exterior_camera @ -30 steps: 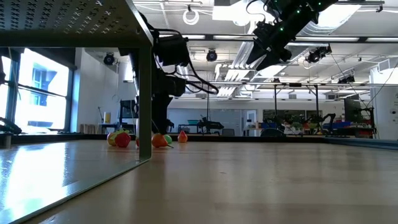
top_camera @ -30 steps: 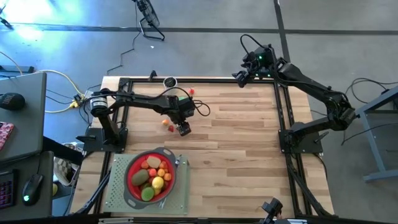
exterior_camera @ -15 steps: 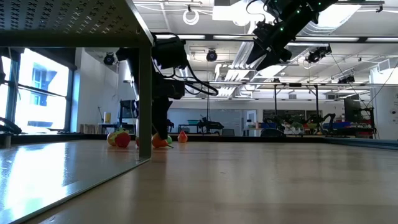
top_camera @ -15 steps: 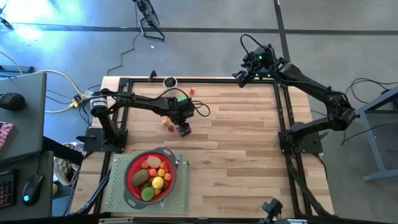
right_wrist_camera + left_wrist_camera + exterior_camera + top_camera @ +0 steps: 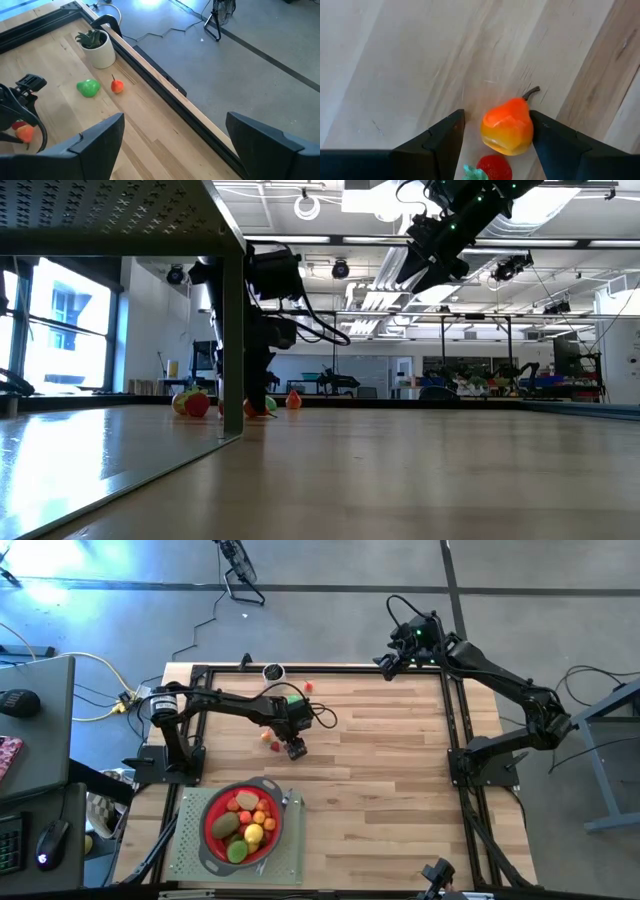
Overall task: Pick & Place Fruit
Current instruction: Put the pear into the red strainer bowl on the shelf
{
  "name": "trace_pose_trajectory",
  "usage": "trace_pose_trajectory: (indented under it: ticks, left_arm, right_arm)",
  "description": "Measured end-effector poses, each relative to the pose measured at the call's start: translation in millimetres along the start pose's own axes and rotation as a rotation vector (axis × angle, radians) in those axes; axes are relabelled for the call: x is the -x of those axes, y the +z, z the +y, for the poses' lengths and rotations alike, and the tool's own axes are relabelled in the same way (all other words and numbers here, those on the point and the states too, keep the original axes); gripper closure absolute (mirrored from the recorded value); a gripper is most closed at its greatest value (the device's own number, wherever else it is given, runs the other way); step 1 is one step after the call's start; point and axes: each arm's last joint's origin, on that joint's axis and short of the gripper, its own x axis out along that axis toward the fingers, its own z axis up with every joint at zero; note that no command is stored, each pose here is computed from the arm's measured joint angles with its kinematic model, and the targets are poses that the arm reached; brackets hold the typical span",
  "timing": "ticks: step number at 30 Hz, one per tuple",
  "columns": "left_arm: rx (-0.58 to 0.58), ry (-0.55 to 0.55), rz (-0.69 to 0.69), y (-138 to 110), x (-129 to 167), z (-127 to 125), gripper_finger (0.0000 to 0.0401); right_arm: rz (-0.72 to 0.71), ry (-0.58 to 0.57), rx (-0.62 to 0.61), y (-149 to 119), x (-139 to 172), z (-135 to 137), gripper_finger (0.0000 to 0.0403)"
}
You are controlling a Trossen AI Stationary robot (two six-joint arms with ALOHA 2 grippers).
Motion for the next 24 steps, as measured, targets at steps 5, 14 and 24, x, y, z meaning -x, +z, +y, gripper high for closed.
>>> trace_pose_trajectory:
  ticks: [5,14,24]
  left_arm:
    - [-0.001,-0.003,0.003,0,0,0,0.0194]
    - [0.004,0.0,0.008,-1,-1,0,0.0266]
    - [0.005,-0.002,0.026,11,9,-3,0.0265]
  right_arm:
    - [0.0,0.0,0.0,0,0,0,0.0062]
    - [0.0,0.0,0.0,0,0,0,0.0062]
    - [0.0,0.0,0.006,0,0,0,0.0062]
